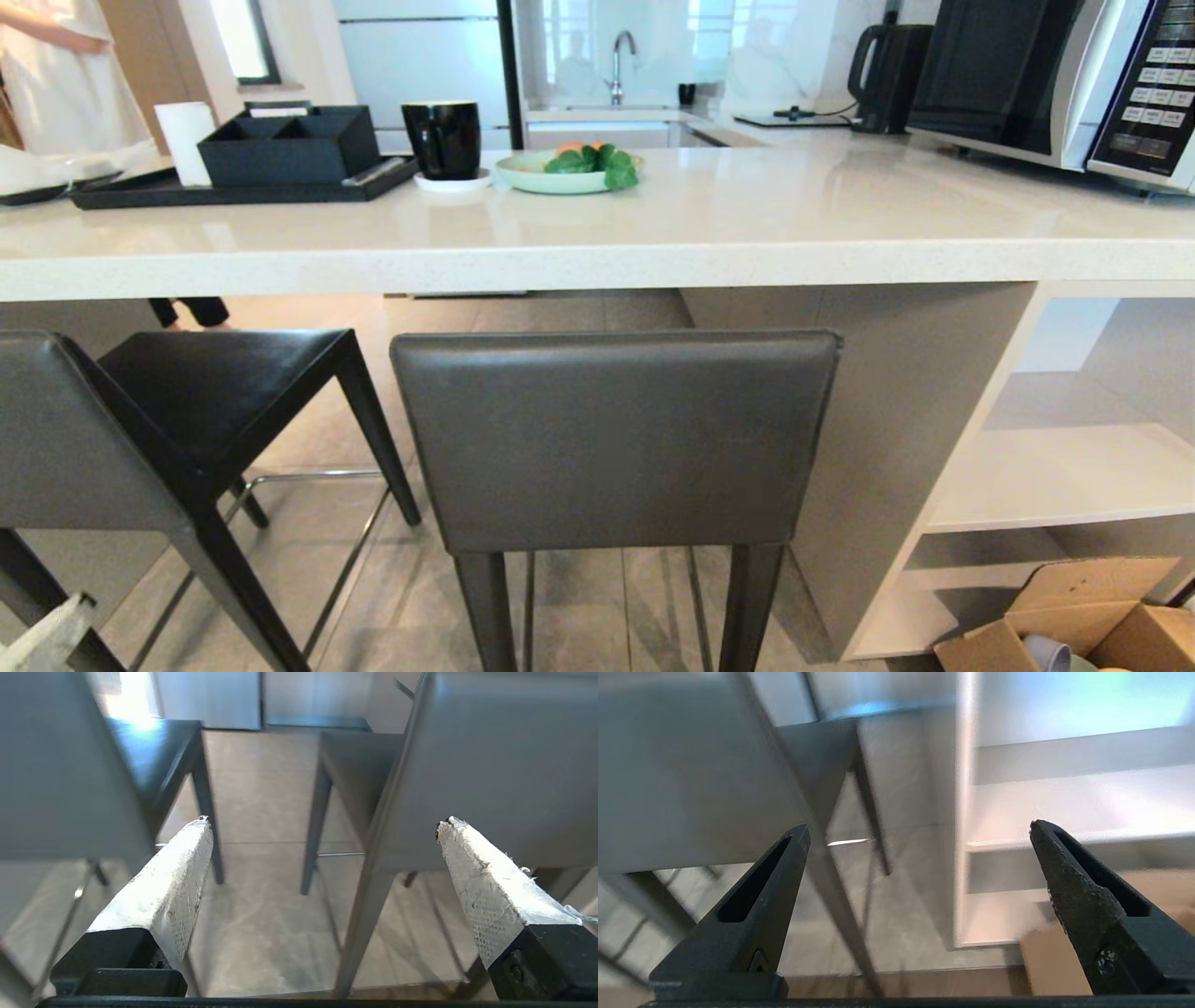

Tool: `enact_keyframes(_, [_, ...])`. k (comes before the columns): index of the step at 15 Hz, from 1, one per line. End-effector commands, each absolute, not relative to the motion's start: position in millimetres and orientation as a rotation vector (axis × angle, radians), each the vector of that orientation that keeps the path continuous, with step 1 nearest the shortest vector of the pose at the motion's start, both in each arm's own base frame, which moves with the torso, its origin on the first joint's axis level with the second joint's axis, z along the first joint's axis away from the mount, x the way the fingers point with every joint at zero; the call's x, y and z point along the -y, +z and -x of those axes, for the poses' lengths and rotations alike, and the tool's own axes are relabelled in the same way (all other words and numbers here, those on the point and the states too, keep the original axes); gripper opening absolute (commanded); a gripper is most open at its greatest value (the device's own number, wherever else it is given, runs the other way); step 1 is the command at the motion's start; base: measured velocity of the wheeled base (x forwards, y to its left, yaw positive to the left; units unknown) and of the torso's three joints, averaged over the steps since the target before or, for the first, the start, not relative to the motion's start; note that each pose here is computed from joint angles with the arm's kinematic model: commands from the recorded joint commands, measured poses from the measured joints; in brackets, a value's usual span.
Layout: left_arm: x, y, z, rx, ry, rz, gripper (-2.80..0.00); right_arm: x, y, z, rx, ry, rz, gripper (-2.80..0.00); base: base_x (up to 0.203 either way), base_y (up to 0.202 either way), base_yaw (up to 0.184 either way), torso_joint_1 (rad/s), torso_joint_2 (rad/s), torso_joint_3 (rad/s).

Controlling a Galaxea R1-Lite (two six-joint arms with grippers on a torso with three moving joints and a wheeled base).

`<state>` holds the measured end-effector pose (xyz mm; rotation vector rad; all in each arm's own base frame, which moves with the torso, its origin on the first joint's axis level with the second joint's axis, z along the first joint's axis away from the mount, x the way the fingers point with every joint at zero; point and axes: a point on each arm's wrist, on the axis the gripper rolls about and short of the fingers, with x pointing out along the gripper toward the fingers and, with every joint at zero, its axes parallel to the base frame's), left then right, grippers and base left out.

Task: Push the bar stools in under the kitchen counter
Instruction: Pull the gray chair out from under the dining table

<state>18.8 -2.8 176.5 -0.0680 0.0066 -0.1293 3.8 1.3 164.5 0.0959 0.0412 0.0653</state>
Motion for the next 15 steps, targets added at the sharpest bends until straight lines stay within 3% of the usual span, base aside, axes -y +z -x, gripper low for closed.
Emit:
enact_keyframes(1, [6.4,181.1,-62.9,-0.151,-0.172,0.077,0.0,-4.5,174.0,-49.5,-0.175,0.153,-0.106,0.0,0.0,0.0,0.0,0.0,0.0,0.0])
enact_keyframes(5, [20.3,180.9,-81.3,-0.235,-0.569,0.186,0.0,-14.2,173.7,-96.3,-0.24,0.454,-0.122,0.0,0.0,0.0,0.0,0.0,0.0,0.0])
enact_keyframes(10, [27.8,167.4,-119.6,-0.281,-0.704,0.211,0.0,-22.0,157.9,-132.0,-0.367,0.742,-0.14,0.0,0.0,0.0,0.0,0.0,0.0,0.0])
enact_keyframes(15, [30.3,158.1,-160.5,-0.196,-0.776,0.197,0.0,-27.0,153.4,-179.8,-0.306,0.881,-0.14,0.0,0.0,0.0,0.0,0.0,0.0,0.0])
